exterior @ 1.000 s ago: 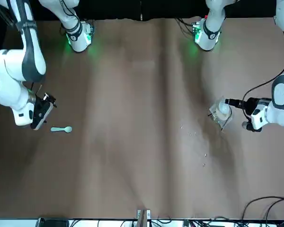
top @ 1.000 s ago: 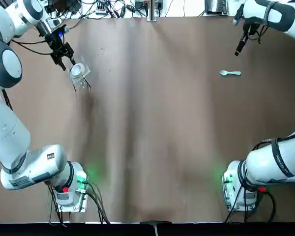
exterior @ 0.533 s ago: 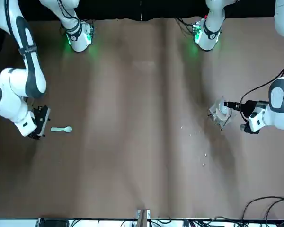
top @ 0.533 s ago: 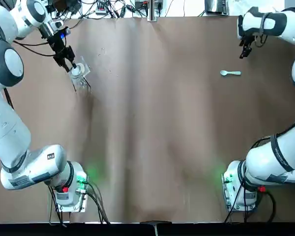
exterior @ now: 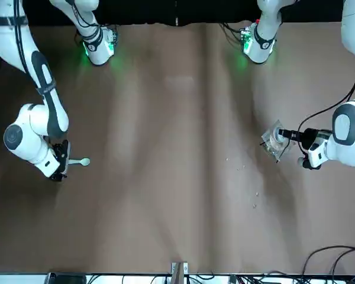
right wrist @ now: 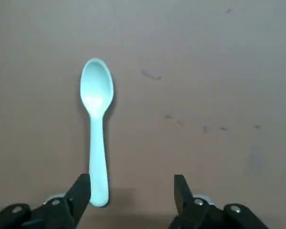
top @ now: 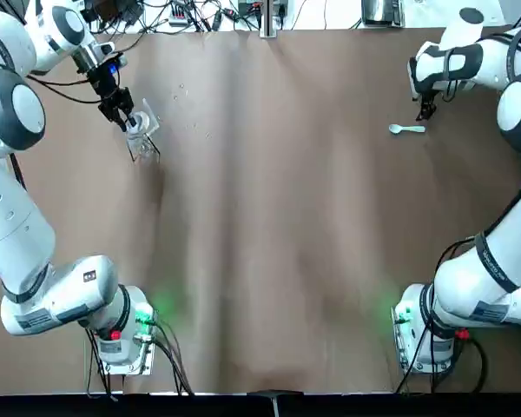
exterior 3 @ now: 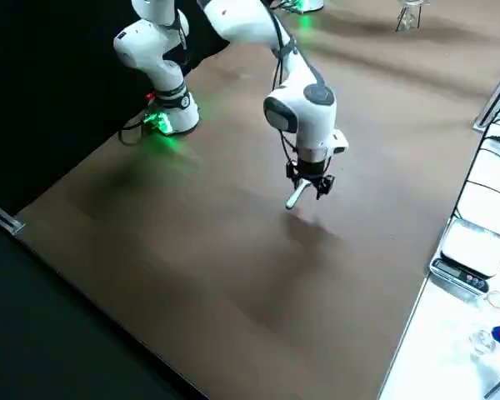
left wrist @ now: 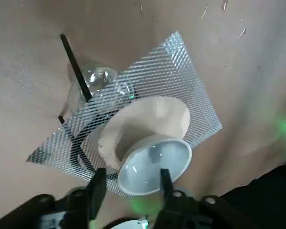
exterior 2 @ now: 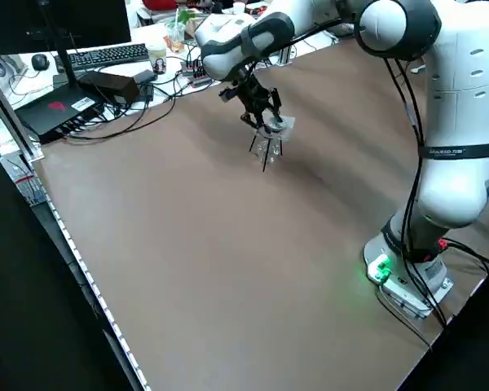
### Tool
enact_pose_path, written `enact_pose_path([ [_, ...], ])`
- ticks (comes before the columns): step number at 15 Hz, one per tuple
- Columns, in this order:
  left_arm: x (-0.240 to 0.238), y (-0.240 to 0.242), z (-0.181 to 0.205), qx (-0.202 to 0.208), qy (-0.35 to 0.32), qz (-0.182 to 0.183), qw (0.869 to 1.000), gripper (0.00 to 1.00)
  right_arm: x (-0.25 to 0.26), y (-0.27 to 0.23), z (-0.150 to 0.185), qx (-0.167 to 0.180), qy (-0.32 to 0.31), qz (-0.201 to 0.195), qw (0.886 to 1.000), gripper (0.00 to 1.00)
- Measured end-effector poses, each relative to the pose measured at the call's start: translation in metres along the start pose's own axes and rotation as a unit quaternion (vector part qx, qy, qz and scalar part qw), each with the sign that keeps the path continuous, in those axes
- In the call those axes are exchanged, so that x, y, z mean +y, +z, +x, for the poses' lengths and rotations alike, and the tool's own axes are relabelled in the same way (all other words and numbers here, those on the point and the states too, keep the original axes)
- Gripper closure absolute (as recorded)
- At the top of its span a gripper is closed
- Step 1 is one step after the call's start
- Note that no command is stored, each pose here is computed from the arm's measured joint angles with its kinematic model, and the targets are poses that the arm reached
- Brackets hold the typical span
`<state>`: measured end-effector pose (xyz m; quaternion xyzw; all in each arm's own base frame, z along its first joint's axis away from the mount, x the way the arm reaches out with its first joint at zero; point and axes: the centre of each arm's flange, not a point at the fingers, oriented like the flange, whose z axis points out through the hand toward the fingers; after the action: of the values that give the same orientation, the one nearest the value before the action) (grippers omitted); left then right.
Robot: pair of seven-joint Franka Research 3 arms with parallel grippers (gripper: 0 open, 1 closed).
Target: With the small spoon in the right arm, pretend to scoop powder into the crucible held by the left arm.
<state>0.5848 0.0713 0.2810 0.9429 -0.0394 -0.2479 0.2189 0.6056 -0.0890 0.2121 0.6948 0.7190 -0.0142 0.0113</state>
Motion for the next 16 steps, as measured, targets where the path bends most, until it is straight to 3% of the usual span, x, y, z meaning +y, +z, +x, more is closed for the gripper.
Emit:
enact_pose_path([
  [2,0.000,-0.001,0.000,0.001,0.000,0.001,1.000,0.54,-0.003,0.012,-0.005,0.001,-0.004,0.008,1.000,0.21],
  [4,0.001,-0.002,0.001,0.002,0.001,0.001,1.000,0.73,-0.004,0.017,-0.006,0.002,-0.009,0.013,1.000,0.22],
  [5,0.002,-0.002,0.001,0.003,0.001,0.002,1.000,0.73,-0.005,0.019,-0.007,0.002,-0.010,0.014,1.000,0.22],
  [8,0.003,-0.002,0.002,0.003,0.001,0.004,1.000,0.90,-0.006,0.023,-0.008,0.003,-0.012,0.018,1.000,0.22],
  [16,0.023,-0.022,0.000,0.023,-0.027,0.000,0.999,0.94,-0.017,0.040,-0.014,0.007,-0.007,0.040,0.999,0.25],
])
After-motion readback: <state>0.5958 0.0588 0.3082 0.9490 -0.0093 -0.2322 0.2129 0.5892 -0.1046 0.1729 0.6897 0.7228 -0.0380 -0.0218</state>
